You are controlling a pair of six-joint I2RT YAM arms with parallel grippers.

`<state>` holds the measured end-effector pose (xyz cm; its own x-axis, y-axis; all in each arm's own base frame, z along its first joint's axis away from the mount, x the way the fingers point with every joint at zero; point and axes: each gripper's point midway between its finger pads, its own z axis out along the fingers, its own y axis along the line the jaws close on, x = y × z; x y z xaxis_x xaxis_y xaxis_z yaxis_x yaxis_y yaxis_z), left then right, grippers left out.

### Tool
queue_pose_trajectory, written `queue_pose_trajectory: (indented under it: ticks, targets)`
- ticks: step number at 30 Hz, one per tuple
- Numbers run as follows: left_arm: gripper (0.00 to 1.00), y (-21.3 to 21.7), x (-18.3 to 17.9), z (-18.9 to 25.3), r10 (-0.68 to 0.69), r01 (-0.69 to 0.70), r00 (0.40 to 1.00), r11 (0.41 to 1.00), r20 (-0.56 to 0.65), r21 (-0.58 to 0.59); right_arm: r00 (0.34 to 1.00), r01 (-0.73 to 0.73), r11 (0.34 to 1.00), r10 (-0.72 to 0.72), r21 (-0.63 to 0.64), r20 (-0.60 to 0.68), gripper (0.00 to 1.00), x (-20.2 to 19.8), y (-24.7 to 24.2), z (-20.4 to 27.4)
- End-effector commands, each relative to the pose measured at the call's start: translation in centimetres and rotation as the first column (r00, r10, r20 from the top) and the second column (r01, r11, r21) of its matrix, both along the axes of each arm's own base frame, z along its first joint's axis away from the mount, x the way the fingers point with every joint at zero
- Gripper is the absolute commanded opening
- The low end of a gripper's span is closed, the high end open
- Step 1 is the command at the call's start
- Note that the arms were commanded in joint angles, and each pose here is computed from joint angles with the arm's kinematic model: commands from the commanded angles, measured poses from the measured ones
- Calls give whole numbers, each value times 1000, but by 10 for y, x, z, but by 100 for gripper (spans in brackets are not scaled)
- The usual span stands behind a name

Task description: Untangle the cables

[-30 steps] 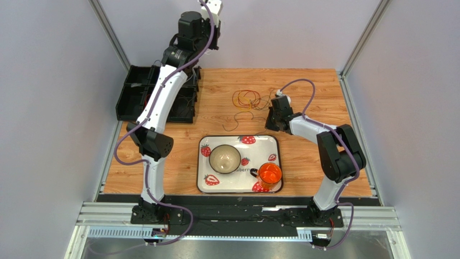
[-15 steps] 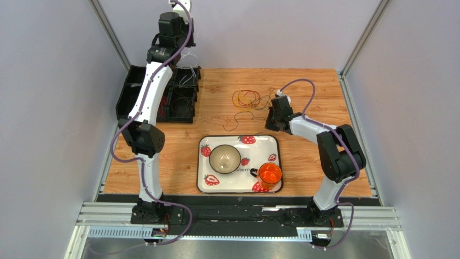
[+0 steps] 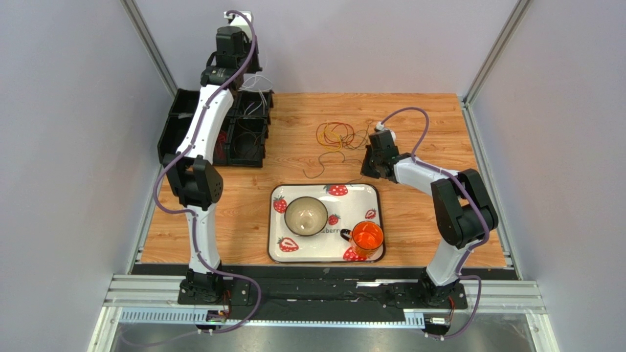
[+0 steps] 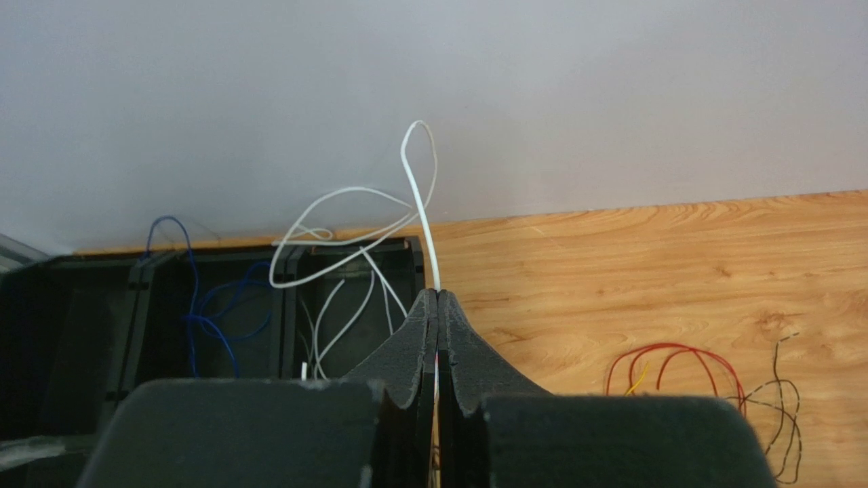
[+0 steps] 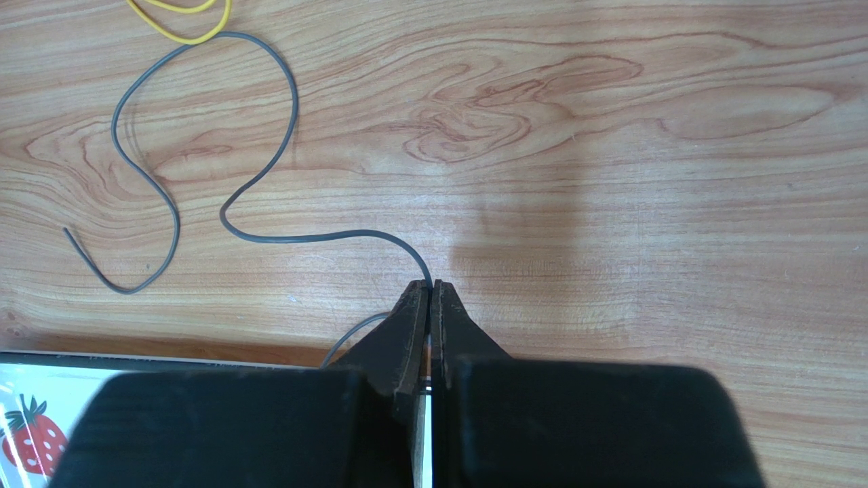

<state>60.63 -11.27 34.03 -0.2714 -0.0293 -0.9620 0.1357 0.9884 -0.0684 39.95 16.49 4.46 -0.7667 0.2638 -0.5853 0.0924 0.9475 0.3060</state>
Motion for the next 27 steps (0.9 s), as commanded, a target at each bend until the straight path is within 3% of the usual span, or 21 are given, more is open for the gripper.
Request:
queue_pose_trajectory:
  ticks: [1,17,27]
  targets:
    - [0,-5,13,-27,-16,12,999,997,-45,-79,999,7,1000,-8,26,42,0,13,4,15]
    - [0,16,41,-117,69,-97,976,987,-209,-129,999,7,1000,-8,27,43,0,14,5,15]
    - [0,45,63,-150,141,-186,961,966,-236,-178,999,6,1000,-7,28,41,0,14,5,15]
